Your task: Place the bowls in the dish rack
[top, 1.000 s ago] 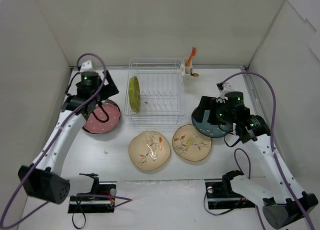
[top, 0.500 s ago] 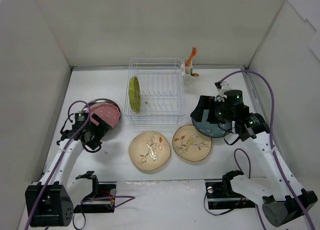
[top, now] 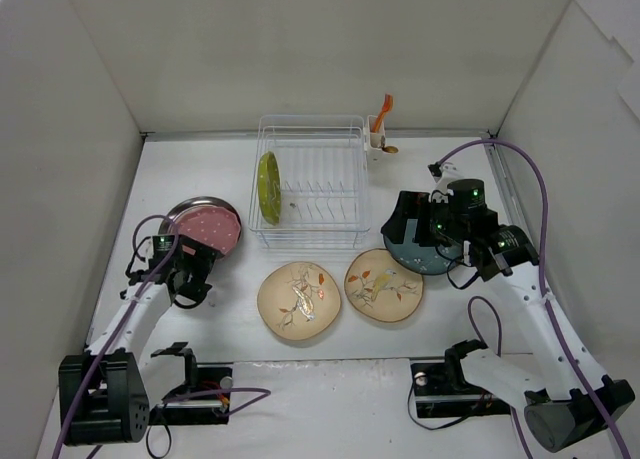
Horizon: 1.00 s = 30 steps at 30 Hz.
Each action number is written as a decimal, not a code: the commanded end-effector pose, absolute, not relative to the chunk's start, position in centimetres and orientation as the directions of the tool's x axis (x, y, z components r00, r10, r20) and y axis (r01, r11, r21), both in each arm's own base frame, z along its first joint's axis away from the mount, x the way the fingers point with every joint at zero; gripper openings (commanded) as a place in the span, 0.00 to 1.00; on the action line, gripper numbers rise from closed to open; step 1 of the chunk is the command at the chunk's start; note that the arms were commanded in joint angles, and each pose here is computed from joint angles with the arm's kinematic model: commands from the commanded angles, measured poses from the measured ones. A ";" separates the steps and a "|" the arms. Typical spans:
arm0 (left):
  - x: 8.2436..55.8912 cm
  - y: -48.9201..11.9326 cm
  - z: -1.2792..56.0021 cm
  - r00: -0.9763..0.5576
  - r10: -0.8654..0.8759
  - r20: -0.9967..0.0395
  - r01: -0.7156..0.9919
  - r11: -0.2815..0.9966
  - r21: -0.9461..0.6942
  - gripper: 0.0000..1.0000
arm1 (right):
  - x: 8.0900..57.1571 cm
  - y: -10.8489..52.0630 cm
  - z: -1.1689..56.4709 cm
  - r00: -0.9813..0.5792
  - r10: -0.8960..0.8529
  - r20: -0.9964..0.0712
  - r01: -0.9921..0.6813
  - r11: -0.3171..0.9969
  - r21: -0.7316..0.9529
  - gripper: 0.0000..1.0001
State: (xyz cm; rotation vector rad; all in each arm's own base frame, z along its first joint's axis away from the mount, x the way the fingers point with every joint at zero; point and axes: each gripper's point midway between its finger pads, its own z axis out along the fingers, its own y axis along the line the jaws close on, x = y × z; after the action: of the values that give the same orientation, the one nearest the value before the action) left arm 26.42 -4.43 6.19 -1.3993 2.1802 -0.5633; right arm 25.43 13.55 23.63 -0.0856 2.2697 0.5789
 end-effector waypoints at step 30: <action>30.7 -2.0 7.4 -0.153 -0.972 -0.178 -0.725 0.233 -0.648 0.24 | 26.4 13.5 24.4 -0.661 0.091 -0.744 -0.266 0.900 0.346 0.94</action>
State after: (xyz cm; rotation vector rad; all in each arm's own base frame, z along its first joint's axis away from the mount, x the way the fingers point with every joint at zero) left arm 29.83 -2.37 5.22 -1.5739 1.9888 -0.5553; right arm 25.49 13.45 23.54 -0.1119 2.2675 0.5646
